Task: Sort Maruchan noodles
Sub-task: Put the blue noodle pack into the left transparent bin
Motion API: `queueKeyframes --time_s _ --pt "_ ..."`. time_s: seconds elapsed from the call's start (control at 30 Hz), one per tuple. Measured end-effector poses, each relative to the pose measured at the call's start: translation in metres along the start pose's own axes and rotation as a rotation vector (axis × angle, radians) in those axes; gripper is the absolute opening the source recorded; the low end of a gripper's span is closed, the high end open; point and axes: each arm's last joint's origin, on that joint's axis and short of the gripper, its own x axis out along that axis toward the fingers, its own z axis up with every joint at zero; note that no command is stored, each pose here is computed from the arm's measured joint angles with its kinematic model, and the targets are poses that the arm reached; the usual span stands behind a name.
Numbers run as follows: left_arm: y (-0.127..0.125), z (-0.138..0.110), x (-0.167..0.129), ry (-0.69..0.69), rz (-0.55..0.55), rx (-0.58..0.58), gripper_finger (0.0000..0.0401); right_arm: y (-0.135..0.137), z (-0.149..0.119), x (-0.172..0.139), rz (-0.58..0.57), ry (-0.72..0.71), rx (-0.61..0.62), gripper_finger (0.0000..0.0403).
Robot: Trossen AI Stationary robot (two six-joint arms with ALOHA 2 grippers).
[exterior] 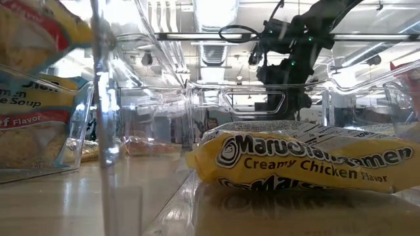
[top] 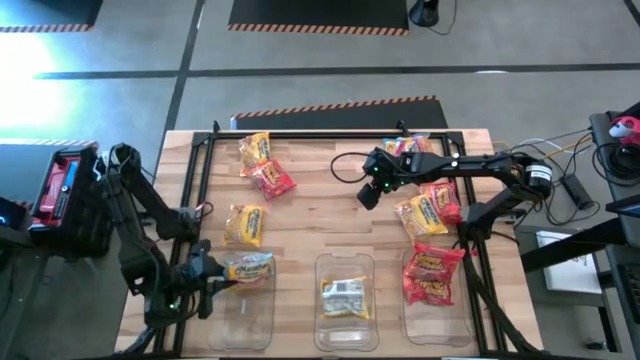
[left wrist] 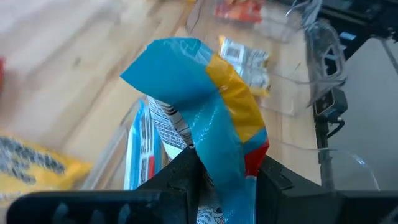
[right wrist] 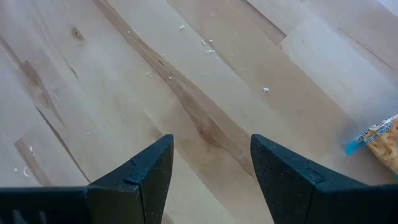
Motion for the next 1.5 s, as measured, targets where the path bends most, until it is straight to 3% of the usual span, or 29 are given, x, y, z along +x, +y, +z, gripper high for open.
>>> queueKeyframes --time_s 0.43,0.6,0.8,1.13,1.5 --pt "0.014 -0.041 0.004 -0.167 -0.044 0.105 0.0076 0.000 0.000 0.000 0.000 -0.001 0.000 0.0203" --pt "0.013 -0.045 0.007 -0.179 -0.067 0.151 0.0076 0.000 0.000 0.000 0.000 -0.001 0.000 0.0203" --pt "0.016 -0.051 0.011 -0.178 -0.070 0.118 0.0081 0.000 0.000 0.000 0.000 -0.001 0.000 0.0203" --pt "0.021 -0.056 0.017 -0.227 -0.041 0.117 0.0108 0.000 0.000 0.000 0.000 0.000 0.000 0.0203" --pt "0.023 -0.063 0.024 -0.229 -0.034 0.075 0.0164 0.000 0.000 0.000 0.000 0.000 0.000 0.0203"
